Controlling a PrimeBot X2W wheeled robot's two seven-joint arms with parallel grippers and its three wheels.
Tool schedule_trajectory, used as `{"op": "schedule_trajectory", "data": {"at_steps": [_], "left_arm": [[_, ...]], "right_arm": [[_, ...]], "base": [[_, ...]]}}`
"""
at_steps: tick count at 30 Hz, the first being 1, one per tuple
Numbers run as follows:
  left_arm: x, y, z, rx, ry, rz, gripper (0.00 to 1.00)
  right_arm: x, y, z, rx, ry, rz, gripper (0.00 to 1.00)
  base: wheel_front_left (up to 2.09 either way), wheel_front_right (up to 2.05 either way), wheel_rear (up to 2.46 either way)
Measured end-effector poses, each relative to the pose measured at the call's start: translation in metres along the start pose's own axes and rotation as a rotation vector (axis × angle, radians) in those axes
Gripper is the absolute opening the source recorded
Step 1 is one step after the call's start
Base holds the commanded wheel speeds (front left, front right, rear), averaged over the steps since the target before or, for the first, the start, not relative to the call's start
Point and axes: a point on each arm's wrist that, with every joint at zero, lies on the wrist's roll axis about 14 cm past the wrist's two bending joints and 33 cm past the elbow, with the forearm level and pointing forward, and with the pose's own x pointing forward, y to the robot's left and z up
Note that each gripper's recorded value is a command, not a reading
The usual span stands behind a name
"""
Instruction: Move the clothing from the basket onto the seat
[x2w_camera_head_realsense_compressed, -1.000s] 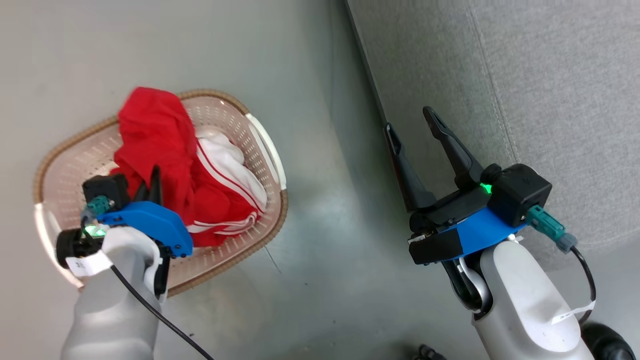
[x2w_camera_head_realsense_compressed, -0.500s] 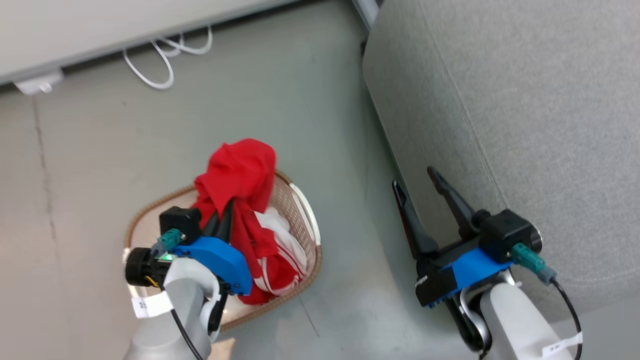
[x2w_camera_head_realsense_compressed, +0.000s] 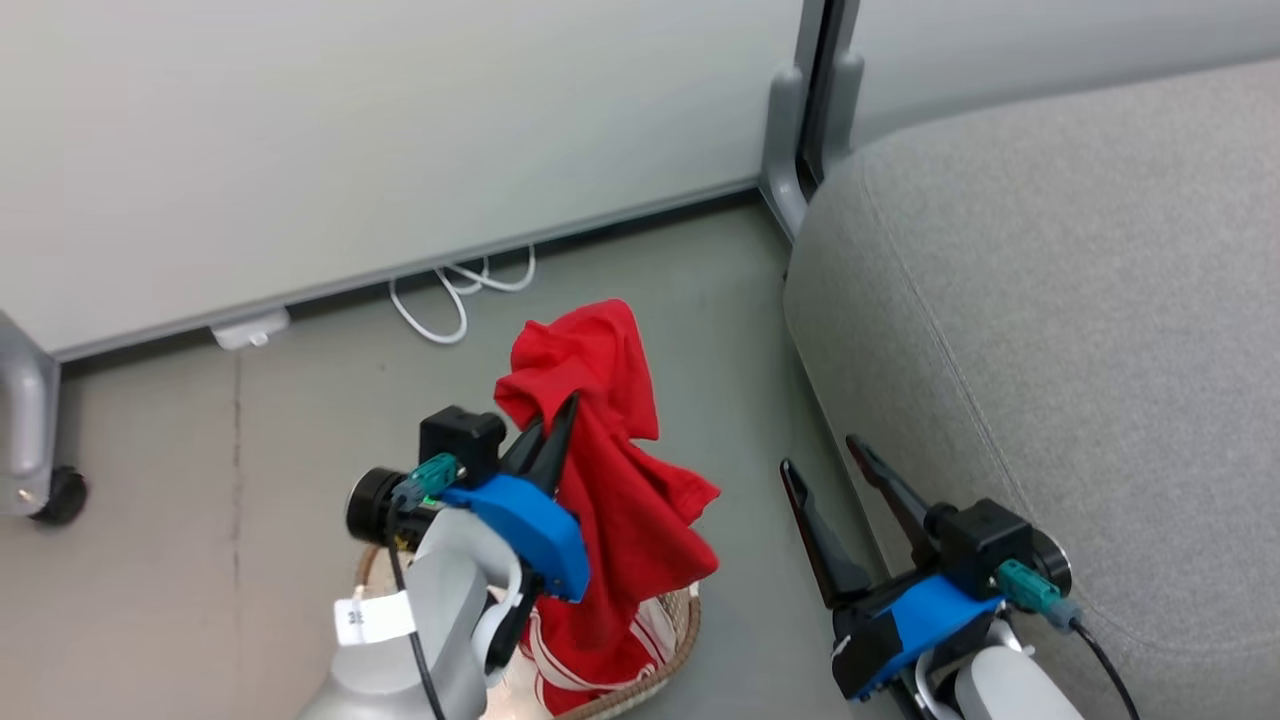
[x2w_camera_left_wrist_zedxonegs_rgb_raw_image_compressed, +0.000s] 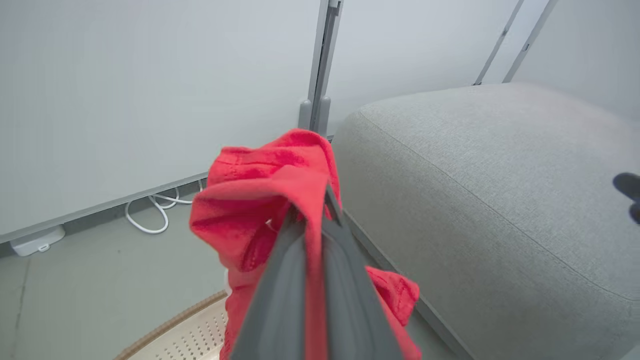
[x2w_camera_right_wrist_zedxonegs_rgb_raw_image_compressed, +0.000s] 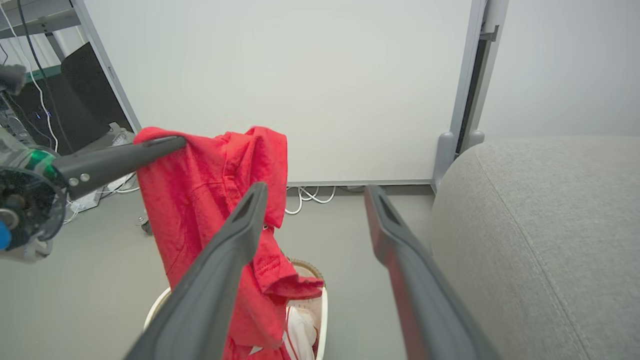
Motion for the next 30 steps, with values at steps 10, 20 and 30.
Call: {"op": "schedule_trajectory", "data": {"at_steps": [10, 20, 30], "left_arm": [[-0.002, -0.042, 0.071, 0.093, -0.14, -0.11, 0.0], [0.003, -0.064, 0.116, 0.157, -0.206, -0.179, 0.0], [0.006, -0.072, 0.115, 0.15, -0.187, -0.205, 0.0]], "right_arm": [[-0.014, 0.024, 0.008, -0.003, -0.013, 0.055, 1.0], [-0.016, 0.035, 0.013, -0.007, -0.017, 0.088, 1.0], [-0.016, 0.037, 0.014, -0.006, -0.014, 0.093, 1.0]], "base": [[0.0, 0.0, 0.0], [0.0, 0.0, 0.0], [0.0, 0.0, 0.0]]}}
